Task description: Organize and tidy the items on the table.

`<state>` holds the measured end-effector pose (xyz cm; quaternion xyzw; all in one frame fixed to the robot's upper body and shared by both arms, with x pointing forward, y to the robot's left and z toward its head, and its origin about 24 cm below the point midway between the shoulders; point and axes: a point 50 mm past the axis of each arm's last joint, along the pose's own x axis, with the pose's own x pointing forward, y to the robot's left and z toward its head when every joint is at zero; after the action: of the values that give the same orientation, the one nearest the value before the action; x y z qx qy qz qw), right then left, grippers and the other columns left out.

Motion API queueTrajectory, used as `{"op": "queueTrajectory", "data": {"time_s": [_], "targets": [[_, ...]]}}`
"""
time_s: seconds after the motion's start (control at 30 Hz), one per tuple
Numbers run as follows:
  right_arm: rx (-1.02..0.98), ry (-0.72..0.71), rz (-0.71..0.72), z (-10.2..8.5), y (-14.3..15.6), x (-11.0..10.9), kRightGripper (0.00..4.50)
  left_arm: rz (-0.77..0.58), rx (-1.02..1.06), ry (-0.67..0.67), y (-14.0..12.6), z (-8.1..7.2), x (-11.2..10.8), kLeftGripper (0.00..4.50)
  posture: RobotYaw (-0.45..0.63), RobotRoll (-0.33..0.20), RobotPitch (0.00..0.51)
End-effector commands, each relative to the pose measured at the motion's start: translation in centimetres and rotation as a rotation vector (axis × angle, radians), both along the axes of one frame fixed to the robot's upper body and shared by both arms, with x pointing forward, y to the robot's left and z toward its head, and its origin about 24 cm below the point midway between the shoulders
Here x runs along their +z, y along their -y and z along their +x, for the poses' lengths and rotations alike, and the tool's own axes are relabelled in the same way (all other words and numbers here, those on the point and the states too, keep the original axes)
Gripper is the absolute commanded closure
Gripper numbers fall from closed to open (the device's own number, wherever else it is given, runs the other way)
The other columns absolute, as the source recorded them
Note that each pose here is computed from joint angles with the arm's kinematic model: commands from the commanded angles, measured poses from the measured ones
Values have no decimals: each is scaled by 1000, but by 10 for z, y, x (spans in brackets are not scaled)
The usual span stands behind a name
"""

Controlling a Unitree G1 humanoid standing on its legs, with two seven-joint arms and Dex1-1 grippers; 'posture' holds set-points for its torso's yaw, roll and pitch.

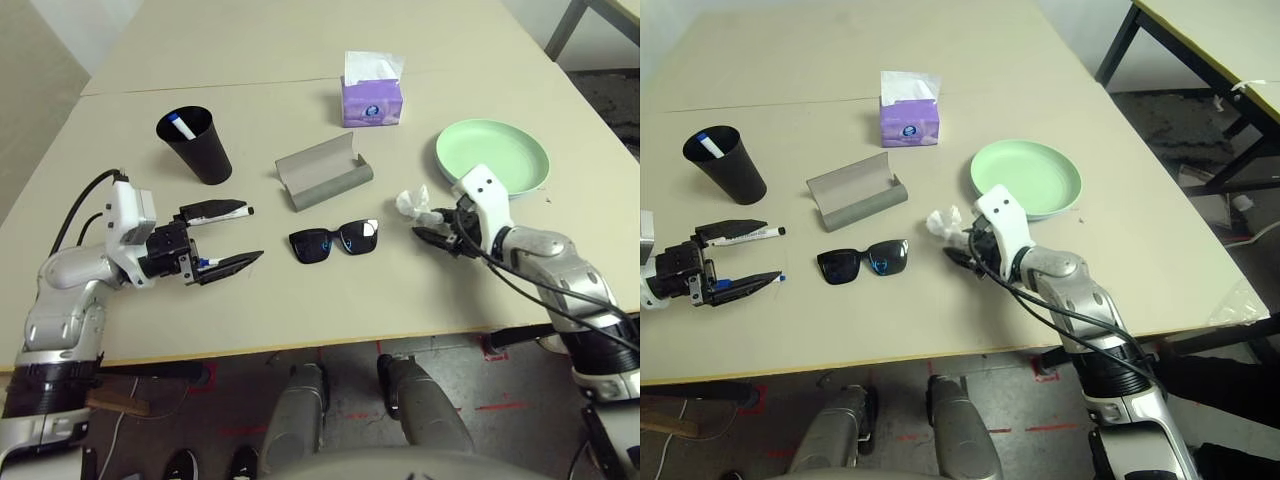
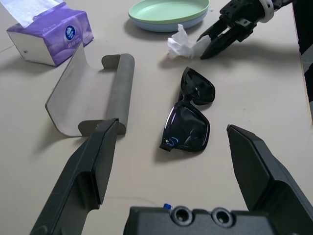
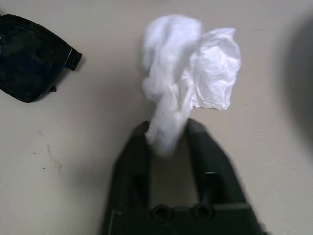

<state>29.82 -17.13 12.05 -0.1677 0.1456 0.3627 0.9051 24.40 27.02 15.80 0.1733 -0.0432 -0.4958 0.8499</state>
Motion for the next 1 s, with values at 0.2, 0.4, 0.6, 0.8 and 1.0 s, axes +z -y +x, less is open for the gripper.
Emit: {"op": "queueTrajectory", "data": {"time_s": [0.2,0.4,0.6,0.8,1.0], "targets": [[-23,14,16,5,7,15,4476,-2,-2,-13,1,-3,-4,0,-88,0,203],[-106,172,42,30,28,81,4476,-5,-2,-27,1,-2,-8,0,-98,0,203],[-193,217,-28,51,57,100,4476,-12,0,-26,1,-1,-10,0,-89,0,199],[-340,139,-184,66,92,69,4476,-17,10,-20,2,-4,-11,0,-70,0,202],[-419,116,-238,71,107,62,3843,-16,24,-20,0,-7,-11,0,-64,0,204]]}}
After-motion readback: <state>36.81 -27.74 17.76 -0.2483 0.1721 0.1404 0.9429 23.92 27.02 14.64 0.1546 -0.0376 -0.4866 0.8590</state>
